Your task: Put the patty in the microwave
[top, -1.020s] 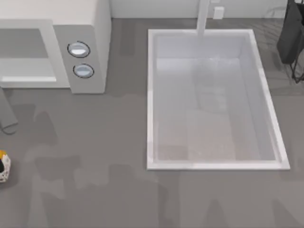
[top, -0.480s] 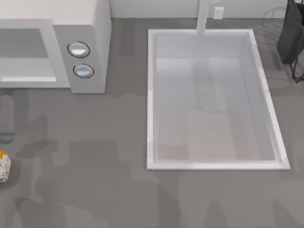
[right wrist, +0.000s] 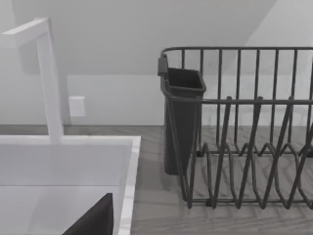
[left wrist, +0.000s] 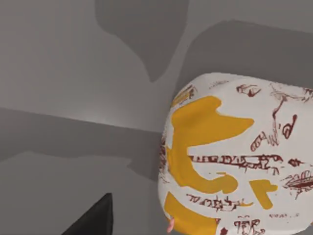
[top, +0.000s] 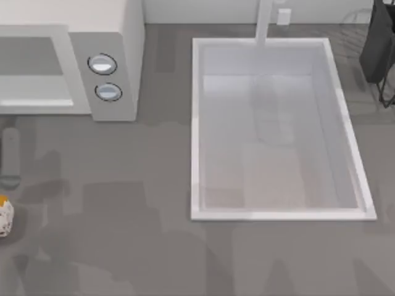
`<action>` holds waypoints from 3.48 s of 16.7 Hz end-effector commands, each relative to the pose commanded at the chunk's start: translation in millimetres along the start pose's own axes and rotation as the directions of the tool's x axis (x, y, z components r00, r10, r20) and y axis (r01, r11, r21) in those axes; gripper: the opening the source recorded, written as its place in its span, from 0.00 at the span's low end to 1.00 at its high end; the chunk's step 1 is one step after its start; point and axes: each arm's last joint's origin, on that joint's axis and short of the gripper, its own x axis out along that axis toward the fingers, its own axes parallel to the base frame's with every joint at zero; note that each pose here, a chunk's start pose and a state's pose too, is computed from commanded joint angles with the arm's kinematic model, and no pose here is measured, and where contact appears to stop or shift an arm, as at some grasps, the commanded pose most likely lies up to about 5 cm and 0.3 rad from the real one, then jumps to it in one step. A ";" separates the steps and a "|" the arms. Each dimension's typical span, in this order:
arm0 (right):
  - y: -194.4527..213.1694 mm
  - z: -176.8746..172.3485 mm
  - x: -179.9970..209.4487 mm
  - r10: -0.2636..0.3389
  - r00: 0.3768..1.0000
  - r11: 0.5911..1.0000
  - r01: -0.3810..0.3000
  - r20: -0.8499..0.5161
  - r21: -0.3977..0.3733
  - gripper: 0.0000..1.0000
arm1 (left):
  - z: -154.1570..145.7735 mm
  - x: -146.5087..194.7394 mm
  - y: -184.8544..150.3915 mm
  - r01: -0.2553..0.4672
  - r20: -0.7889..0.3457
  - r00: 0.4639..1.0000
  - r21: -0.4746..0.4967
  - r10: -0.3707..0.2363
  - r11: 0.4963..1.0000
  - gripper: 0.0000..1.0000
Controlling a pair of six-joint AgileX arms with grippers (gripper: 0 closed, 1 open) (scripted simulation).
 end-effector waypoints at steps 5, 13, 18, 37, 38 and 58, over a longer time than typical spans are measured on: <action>0.0 0.0 0.0 0.000 1.000 1.000 0.000 0.000 0.000 1.00 | -0.4 50.4 2.8 -0.012 0.001 1.000 -0.001 0.012 1.000 1.00; 0.0 0.0 0.0 0.000 1.000 1.000 0.000 0.000 0.000 1.00 | -0.9 69.0 -0.3 -0.003 0.000 1.000 -0.001 0.003 1.000 0.92; 0.0 0.0 0.0 0.000 1.000 1.000 0.000 0.000 0.000 1.00 | -0.9 69.0 -0.3 -0.003 0.000 1.000 -0.001 0.003 1.000 0.55; 0.0 0.0 0.0 0.000 1.000 1.000 0.000 0.000 0.000 1.00 | -0.9 37.4 0.6 -0.005 0.000 1.000 -0.023 0.005 1.000 0.00; 0.0 0.0 0.0 0.000 1.000 1.000 0.000 0.000 0.000 1.00 | -1.0 29.4 2.3 -0.006 0.000 1.000 -0.023 0.006 1.000 0.00; 0.0 0.0 0.0 0.000 1.000 1.000 0.000 0.000 0.000 1.00 | 2.0 -40.4 28.1 -0.189 0.066 0.975 -0.248 0.211 0.950 0.00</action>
